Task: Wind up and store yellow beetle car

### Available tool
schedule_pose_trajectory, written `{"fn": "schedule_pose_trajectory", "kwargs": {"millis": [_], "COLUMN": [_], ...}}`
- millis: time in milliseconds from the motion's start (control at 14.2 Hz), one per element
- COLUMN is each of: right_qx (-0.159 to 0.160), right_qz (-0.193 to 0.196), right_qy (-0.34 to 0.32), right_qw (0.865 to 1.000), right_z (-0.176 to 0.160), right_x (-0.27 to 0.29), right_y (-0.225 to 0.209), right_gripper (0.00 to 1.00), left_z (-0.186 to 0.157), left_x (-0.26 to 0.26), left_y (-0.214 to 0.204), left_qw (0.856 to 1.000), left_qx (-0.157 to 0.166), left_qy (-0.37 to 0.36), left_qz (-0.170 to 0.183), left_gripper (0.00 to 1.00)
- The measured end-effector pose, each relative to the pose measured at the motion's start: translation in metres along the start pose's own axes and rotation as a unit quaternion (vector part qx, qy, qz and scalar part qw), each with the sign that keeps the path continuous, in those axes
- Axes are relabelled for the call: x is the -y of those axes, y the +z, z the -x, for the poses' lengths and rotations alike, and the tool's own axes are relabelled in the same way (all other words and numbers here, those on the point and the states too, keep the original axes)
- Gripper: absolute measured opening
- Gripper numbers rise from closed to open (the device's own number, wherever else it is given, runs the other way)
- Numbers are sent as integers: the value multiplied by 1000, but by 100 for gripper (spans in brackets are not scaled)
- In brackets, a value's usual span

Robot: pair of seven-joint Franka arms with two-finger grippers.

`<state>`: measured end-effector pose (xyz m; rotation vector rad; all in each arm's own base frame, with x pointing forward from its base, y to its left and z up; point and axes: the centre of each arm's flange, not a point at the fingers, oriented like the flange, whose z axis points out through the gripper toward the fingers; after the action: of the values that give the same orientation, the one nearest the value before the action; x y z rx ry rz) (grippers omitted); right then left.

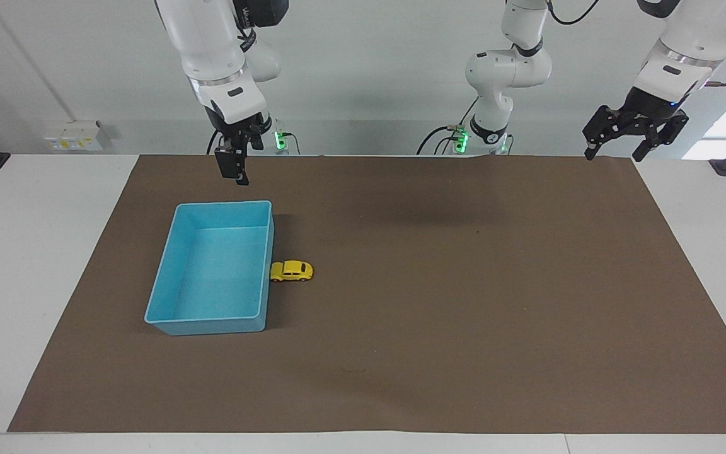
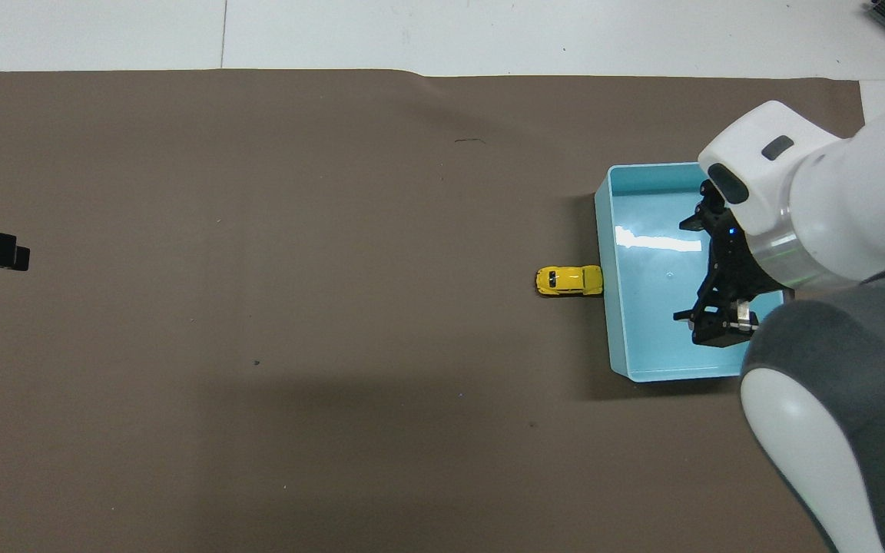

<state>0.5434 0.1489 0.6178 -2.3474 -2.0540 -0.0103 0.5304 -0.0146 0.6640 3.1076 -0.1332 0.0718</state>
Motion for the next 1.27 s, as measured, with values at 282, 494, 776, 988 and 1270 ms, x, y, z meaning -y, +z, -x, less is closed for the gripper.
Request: {"fn": "schedule_pose_trajectory", "kwargs": {"millis": [282, 494, 776, 988, 1270], "right_qx": [0, 0, -1, -2, 0], "right_qz": [-1, -3, -4, -3, -10], "right_qy": [-37, -54, -60, -63, -78], "right_qw": [999, 999, 998, 998, 997], "right_z": [-17, -19, -25, -31, -37], "right_x": [-10, -15, -22, -29, -31], "right_y": [21, 29, 43, 57, 77], "right_gripper": [100, 100, 100, 100, 100], "left_z": [2, 3, 3, 3, 3], "left_x": [-4, -5, -6, -8, -9], "left_y": [6, 14, 14, 13, 13], "left_qw": [1000, 1000, 1000, 1000, 1000], "left_qx": [14, 22, 22, 22, 22], "left_qy": [7, 10, 10, 12, 12], "left_qz": [1, 1, 1, 1, 1], "left_gripper": [100, 100, 100, 100, 100]}}
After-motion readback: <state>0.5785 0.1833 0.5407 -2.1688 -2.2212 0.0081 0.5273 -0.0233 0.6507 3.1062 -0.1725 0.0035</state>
